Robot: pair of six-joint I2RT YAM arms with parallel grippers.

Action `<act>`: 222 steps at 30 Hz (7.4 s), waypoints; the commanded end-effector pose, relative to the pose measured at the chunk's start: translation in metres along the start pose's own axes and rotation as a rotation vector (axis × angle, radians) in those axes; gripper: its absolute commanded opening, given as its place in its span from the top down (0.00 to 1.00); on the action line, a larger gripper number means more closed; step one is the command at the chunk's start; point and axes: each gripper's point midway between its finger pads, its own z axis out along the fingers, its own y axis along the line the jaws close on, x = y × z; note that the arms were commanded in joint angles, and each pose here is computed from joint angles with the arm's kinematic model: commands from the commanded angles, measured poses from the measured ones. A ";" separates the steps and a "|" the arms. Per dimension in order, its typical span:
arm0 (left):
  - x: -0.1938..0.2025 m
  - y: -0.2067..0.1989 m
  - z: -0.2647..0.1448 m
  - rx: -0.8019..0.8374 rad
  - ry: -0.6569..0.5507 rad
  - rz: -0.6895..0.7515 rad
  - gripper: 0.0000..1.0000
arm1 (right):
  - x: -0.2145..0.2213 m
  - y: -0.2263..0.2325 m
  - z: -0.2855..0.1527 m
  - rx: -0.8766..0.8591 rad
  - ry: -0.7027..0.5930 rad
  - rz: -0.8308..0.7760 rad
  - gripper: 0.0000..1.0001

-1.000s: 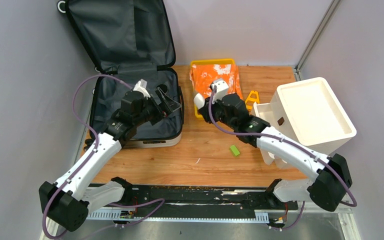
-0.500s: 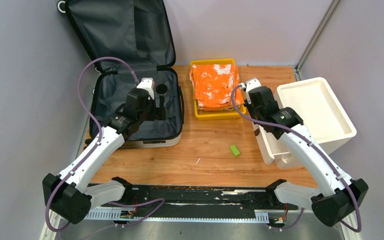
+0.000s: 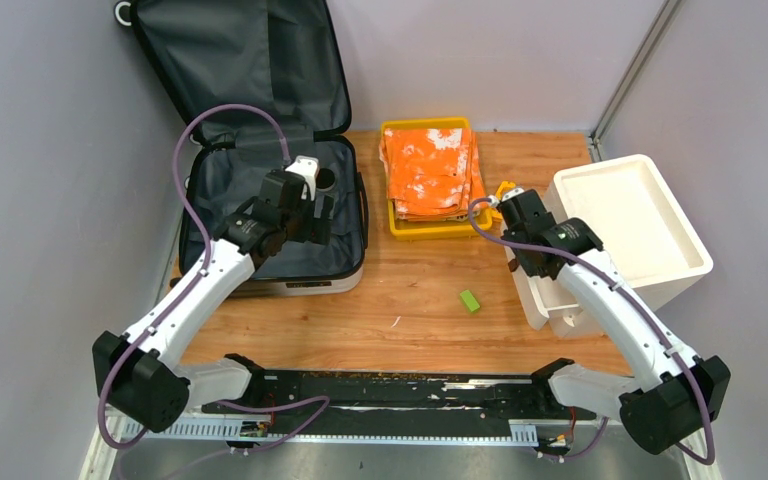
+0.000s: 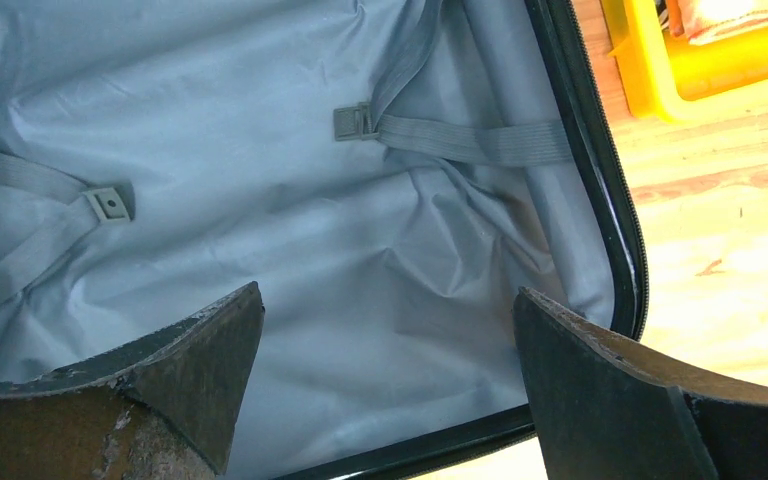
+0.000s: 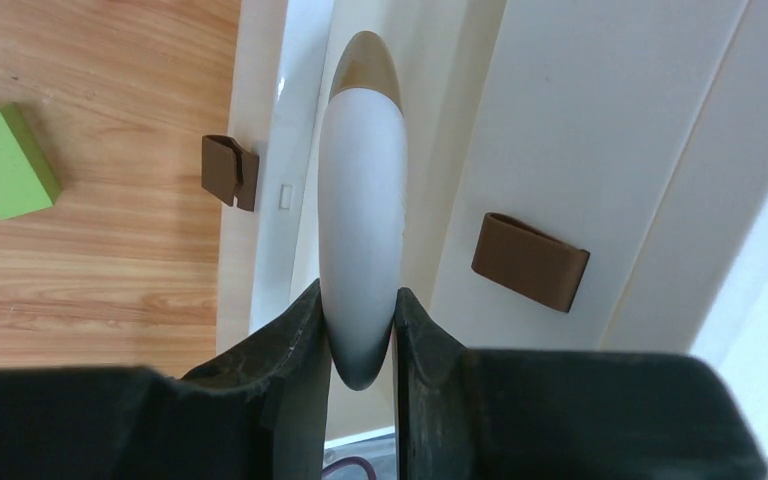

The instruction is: Open, take out, and arrange the luggage

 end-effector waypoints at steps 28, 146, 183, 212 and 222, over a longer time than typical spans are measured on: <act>0.005 0.034 -0.019 -0.134 -0.070 0.094 0.00 | -0.057 0.062 0.025 -0.277 -0.133 0.091 0.87; -0.020 -0.010 -0.086 0.189 -0.300 0.047 0.00 | 0.044 0.027 0.132 -0.084 0.472 -1.112 0.55; -0.020 0.009 -0.092 0.080 -0.343 0.056 0.00 | -0.035 0.109 0.098 -0.180 0.175 -1.101 1.00; -0.073 0.046 -0.011 -0.196 -0.194 -0.079 0.00 | -0.144 0.119 -0.059 -0.421 -0.625 -0.429 0.07; -0.105 0.062 0.100 -0.134 -0.070 -0.189 0.04 | -0.172 0.136 -0.135 -0.727 -0.879 0.089 0.00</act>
